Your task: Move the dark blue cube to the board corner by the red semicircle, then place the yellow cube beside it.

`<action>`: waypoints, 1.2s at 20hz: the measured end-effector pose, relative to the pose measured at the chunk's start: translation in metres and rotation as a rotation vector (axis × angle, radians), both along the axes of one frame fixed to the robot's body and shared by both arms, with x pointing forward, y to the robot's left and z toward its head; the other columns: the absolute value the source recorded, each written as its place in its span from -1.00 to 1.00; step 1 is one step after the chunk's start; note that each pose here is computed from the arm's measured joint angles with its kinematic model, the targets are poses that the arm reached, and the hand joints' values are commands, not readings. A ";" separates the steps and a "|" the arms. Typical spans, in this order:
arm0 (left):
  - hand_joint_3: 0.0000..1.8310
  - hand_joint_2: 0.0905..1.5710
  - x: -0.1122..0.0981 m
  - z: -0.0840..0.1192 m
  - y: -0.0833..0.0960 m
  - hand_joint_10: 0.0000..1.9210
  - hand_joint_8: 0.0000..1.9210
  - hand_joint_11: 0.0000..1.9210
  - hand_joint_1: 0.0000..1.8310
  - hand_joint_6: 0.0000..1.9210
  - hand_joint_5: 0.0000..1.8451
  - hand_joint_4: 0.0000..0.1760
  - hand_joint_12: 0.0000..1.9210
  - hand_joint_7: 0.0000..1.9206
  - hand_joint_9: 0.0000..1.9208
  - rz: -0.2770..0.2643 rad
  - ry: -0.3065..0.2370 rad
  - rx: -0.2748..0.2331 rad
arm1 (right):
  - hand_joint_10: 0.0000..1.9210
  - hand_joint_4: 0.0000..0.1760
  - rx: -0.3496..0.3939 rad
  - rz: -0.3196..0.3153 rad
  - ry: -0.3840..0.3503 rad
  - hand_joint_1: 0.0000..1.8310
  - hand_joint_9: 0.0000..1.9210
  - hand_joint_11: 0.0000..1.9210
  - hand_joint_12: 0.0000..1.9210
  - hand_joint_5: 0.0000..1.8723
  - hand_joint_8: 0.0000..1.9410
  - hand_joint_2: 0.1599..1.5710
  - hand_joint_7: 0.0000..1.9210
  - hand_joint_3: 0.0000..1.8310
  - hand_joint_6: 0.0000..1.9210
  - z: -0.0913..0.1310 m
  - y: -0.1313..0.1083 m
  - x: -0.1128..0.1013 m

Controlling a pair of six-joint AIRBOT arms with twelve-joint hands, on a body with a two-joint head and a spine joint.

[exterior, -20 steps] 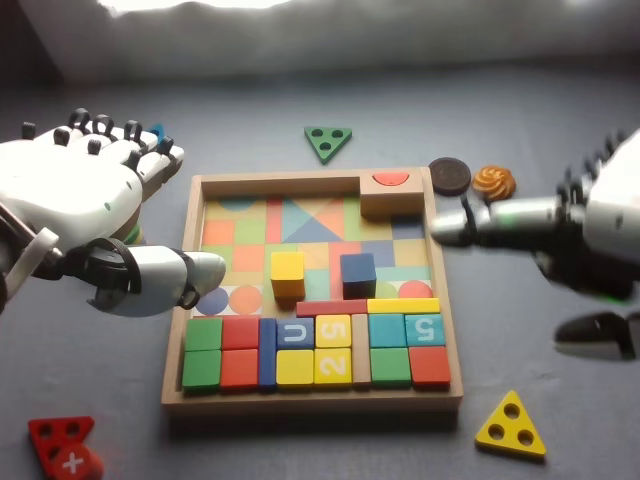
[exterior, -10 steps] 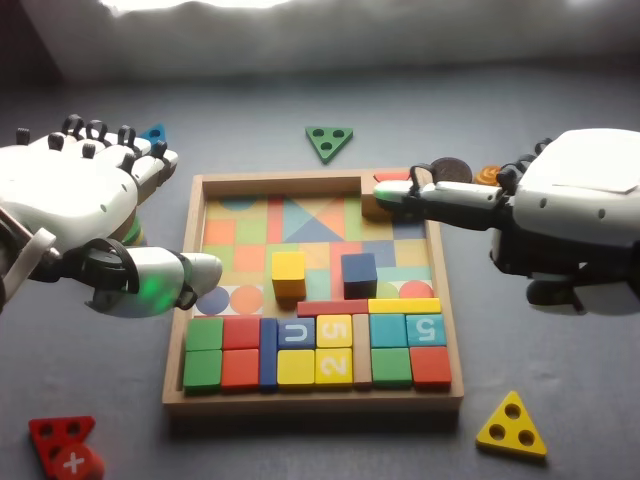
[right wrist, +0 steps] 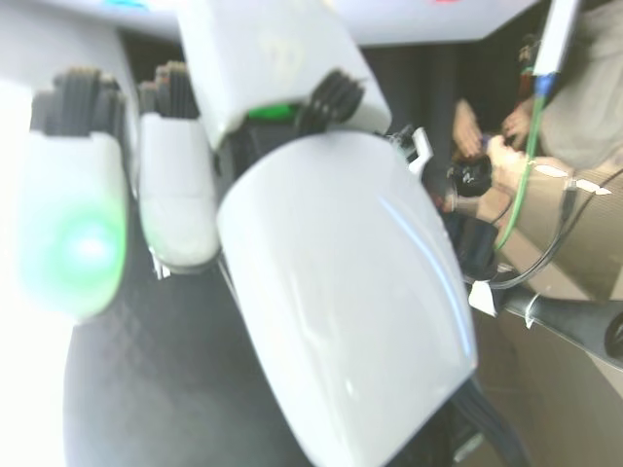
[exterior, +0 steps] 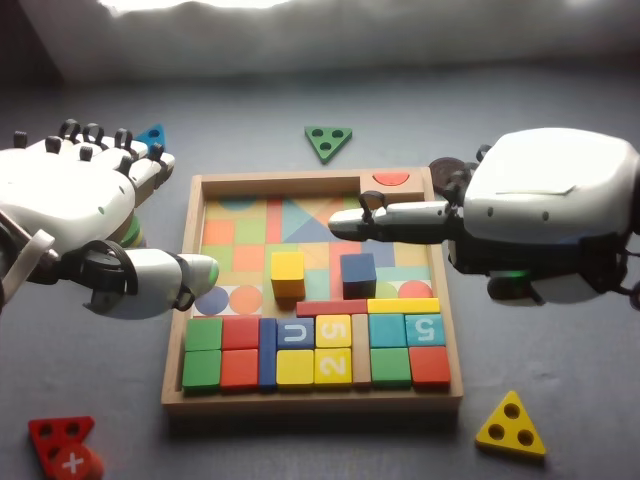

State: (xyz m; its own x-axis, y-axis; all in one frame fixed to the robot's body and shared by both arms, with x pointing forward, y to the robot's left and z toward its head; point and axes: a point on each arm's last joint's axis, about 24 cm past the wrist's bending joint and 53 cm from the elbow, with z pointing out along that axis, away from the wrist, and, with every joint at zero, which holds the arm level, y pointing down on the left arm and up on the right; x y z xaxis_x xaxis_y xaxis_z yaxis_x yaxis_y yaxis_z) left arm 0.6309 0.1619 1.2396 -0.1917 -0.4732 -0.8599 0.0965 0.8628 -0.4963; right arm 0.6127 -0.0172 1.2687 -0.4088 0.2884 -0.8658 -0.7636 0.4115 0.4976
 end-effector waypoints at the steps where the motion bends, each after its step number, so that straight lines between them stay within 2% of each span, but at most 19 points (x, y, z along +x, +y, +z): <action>1: -1.00 0.54 0.000 0.000 0.000 -1.00 -1.00 -0.96 -1.00 -1.00 -0.98 -1.00 -0.96 -1.00 -1.00 0.000 0.000 0.000 | 1.00 -0.98 -0.011 -0.002 -0.005 1.00 0.75 0.87 1.00 -0.95 1.00 0.49 0.57 -1.00 -0.99 -0.003 0.002 0.004; 4: -1.00 0.54 0.000 0.000 0.000 -0.99 -0.99 -0.97 -1.00 -0.99 -0.95 -1.00 -0.96 -0.98 -0.99 0.000 0.001 0.000 | 1.00 -1.00 -0.036 0.014 -0.012 1.00 0.71 0.80 1.00 -0.91 1.00 0.51 0.48 -1.00 -0.98 -0.008 0.011 0.009; 5: -1.00 0.54 0.000 0.000 0.000 -1.00 -1.00 -0.99 -1.00 -0.99 -0.96 -1.00 -0.96 -0.99 -1.00 0.000 0.001 0.000 | 1.00 -0.96 -0.047 0.021 -0.016 1.00 0.62 0.53 1.00 -0.91 1.00 0.54 0.43 -1.00 -0.99 -0.010 0.016 0.011; 6: -1.00 0.54 0.000 0.000 0.000 -1.00 -1.00 -1.00 -1.00 -1.00 -0.99 -1.00 -0.99 -1.00 -1.00 0.001 0.000 -0.001 | 1.00 -1.00 -0.060 0.020 -0.019 1.00 0.58 -0.17 0.80 -0.94 1.00 0.47 0.40 -1.00 -0.99 -0.013 0.017 0.013; 7: -1.00 0.54 0.000 0.000 0.000 -1.00 -1.00 -1.00 -1.00 -1.00 -1.00 -1.00 -1.00 -1.00 -1.00 0.001 0.002 -0.004 | 1.00 -0.97 -0.072 0.016 -0.017 1.00 0.54 -0.35 0.82 -0.88 1.00 0.50 0.34 -1.00 -0.99 -0.016 0.018 0.016; 8: -0.99 0.57 0.000 0.001 0.000 -1.00 -0.99 -0.99 -1.00 -0.98 -0.94 -1.00 -1.00 -0.97 -0.99 0.002 0.000 -0.004 | 1.00 -0.93 -0.081 0.009 -0.018 1.00 0.58 0.46 0.96 -0.82 1.00 0.49 0.39 -1.00 -0.98 -0.018 0.017 0.020; 9: -0.98 0.59 0.000 0.001 0.000 -0.99 -0.99 -0.98 -1.00 -0.98 -0.93 -1.00 -0.99 -0.96 -0.98 0.001 -0.002 -0.004 | 1.00 -0.88 -0.091 -0.007 -0.021 1.00 0.59 0.66 0.99 -0.86 1.00 0.49 0.39 -1.00 -0.99 -0.018 0.014 0.028; 10: -0.98 0.59 0.000 0.001 0.000 -1.00 -0.99 -0.97 -1.00 -0.99 -0.95 -1.00 -0.99 -0.97 -0.99 0.001 -0.001 -0.005 | 1.00 -0.78 -0.095 -0.013 -0.031 1.00 0.61 0.71 1.00 -0.86 1.00 0.47 0.41 -1.00 -1.00 -0.015 0.013 0.031; 11: -0.99 0.59 0.000 0.001 0.000 -1.00 -1.00 -0.98 -1.00 -1.00 -0.96 -1.00 -0.99 -0.99 -1.00 0.002 -0.001 -0.005 | 1.00 -0.88 -0.098 -0.018 -0.044 1.00 0.62 0.71 1.00 -0.86 1.00 0.47 0.43 -1.00 -1.00 -0.009 0.011 0.036; 12: -0.99 0.58 0.000 0.001 -0.001 -1.00 -1.00 -0.97 -1.00 -0.99 -0.96 -1.00 -0.98 -0.98 -0.99 0.000 -0.001 -0.005 | 1.00 -0.88 -0.101 -0.018 -0.059 1.00 0.64 0.72 1.00 -0.86 1.00 0.45 0.45 -1.00 -1.00 -0.004 0.012 0.039; 13: -0.99 0.58 -0.001 0.001 -0.002 -1.00 -1.00 -0.97 -1.00 -1.00 -0.96 -1.00 -0.98 -0.98 -0.99 -0.003 -0.001 -0.005 | 1.00 -0.64 -0.109 -0.010 -0.073 1.00 0.62 0.69 1.00 -0.85 1.00 0.44 0.44 -1.00 -0.99 0.000 0.014 0.040; 15: -0.99 0.59 -0.002 0.001 -0.003 -1.00 -1.00 -1.00 -1.00 -1.00 -0.99 -1.00 -1.00 -1.00 -1.00 -0.007 0.001 -0.006 | 1.00 -0.69 -0.144 0.030 -0.094 1.00 0.57 0.68 1.00 -0.86 1.00 0.51 0.42 -1.00 -1.00 0.000 0.026 0.034; 16: -0.99 0.58 -0.002 0.002 -0.003 -1.00 -1.00 -0.99 -1.00 -0.99 -0.97 -1.00 -0.99 -0.99 -0.99 -0.006 0.000 -0.008 | 1.00 -0.83 -0.153 0.048 -0.091 1.00 0.58 0.69 1.00 -0.89 1.00 0.53 0.42 -1.00 -1.00 -0.002 0.030 0.032; 18: -1.00 0.58 -0.002 0.002 -0.003 -1.00 -1.00 -0.99 -1.00 -0.99 -0.96 -1.00 -0.99 -0.98 -1.00 -0.004 -0.003 -0.008 | 1.00 -0.72 -0.178 0.090 -0.106 1.00 0.55 0.66 1.00 -0.90 1.00 0.52 0.38 -1.00 -1.00 -0.003 0.037 0.024; 19: -1.00 0.58 -0.002 0.002 -0.003 -0.99 -0.99 -0.98 -1.00 -0.99 -0.95 -1.00 -0.99 -0.97 -0.98 -0.004 -0.002 -0.008 | 1.00 -0.77 -0.189 0.099 -0.107 1.00 0.54 0.66 1.00 -0.88 1.00 0.52 0.34 -1.00 -0.99 -0.003 0.038 0.023; 20: -1.00 0.58 -0.002 0.002 -0.003 -0.99 -0.99 -0.98 -1.00 -0.99 -0.93 -1.00 -0.99 -0.95 -0.98 -0.005 -0.002 -0.008 | 1.00 -0.63 -0.194 0.100 -0.103 1.00 0.53 0.62 1.00 -0.83 1.00 0.52 0.33 -1.00 -0.98 -0.001 0.038 0.023; 22: -1.00 0.58 -0.002 0.002 -0.003 -1.00 -0.99 -0.99 -1.00 -0.99 -0.94 -1.00 -0.99 -0.96 -0.98 -0.005 -0.003 -0.008 | 1.00 -0.73 -0.221 0.101 -0.118 1.00 0.55 0.64 1.00 -0.82 1.00 0.50 0.36 -1.00 -0.98 -0.002 0.038 0.024; 23: -1.00 0.57 -0.002 0.002 -0.003 -1.00 -1.00 -0.99 -1.00 -0.99 -0.94 -1.00 -0.99 -0.97 -0.99 -0.004 -0.002 -0.008 | 1.00 -0.90 -0.234 0.104 -0.118 1.00 0.56 0.65 1.00 -0.84 1.00 0.50 0.38 -1.00 -0.99 -0.005 0.037 0.024; 24: -1.00 0.57 -0.002 0.002 -0.003 -1.00 -1.00 -1.00 -1.00 -1.00 -0.96 -1.00 -0.99 -0.97 -0.99 -0.005 -0.003 -0.008 | 1.00 -0.77 -0.245 0.107 -0.110 1.00 0.59 0.66 1.00 -0.81 1.00 0.50 0.41 -1.00 -0.99 -0.008 0.036 0.025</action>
State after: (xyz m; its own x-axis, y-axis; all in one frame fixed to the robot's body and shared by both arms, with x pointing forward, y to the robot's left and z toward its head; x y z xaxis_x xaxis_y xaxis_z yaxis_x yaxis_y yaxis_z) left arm 0.6291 0.1591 1.2419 -0.1917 -0.4792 -0.8565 0.1017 0.8583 -0.5030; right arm 0.6375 0.0193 1.2608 -0.3254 0.0252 -0.9452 -0.8530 0.4235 0.3050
